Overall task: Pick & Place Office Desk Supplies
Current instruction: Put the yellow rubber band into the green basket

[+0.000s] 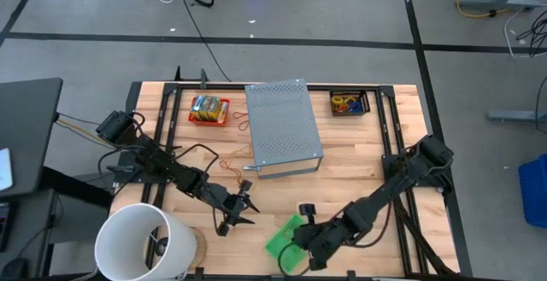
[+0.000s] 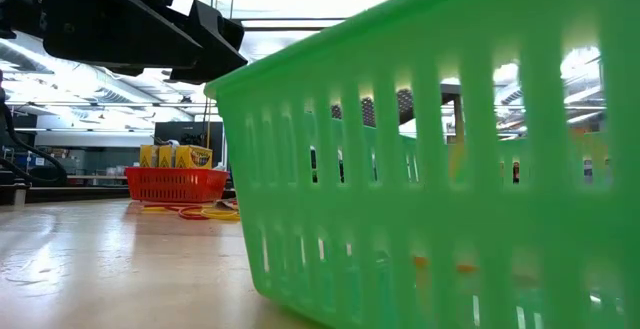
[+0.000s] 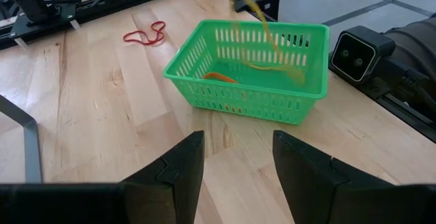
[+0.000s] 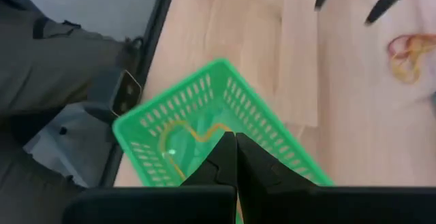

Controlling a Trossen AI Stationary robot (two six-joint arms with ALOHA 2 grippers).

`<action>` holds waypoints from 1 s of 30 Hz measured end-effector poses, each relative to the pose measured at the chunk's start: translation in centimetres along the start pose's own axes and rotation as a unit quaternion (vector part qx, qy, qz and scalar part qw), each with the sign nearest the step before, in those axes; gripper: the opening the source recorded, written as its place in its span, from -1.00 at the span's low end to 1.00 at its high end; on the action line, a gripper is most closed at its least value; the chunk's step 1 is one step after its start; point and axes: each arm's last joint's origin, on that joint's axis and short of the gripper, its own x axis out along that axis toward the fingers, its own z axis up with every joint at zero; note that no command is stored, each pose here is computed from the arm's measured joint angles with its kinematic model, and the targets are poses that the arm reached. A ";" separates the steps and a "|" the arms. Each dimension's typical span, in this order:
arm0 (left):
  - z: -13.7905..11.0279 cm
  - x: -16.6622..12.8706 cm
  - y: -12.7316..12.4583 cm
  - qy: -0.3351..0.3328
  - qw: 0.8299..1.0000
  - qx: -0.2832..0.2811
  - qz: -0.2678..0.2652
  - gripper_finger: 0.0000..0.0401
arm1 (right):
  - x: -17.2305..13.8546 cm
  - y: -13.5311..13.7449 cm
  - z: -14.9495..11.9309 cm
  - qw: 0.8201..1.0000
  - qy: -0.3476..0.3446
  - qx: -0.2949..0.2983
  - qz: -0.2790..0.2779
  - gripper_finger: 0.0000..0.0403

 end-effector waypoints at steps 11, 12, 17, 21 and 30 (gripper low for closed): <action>0.0 0.0 0.0 0.000 1.000 0.000 0.000 -0.11 | 2.5 -2.5 -4.3 0.996 0.075 0.050 0.009 -0.80; 0.0 0.0 0.0 0.000 1.000 0.000 0.000 -0.11 | 2.5 -2.5 -4.3 0.996 0.077 0.050 0.012 -0.73; 0.0 0.0 0.0 0.000 1.000 0.000 0.000 -0.11 | 2.3 -2.3 -3.7 0.995 0.076 0.052 0.027 -0.29; 0.0 0.0 0.0 0.000 1.000 0.000 0.000 -0.11 | 1.7 -2.1 -2.9 0.995 0.086 0.052 0.027 0.06; 0.0 0.0 0.0 0.000 1.000 0.000 0.000 -0.11 | 0.5 -2.1 -1.6 0.993 0.110 0.049 0.002 0.21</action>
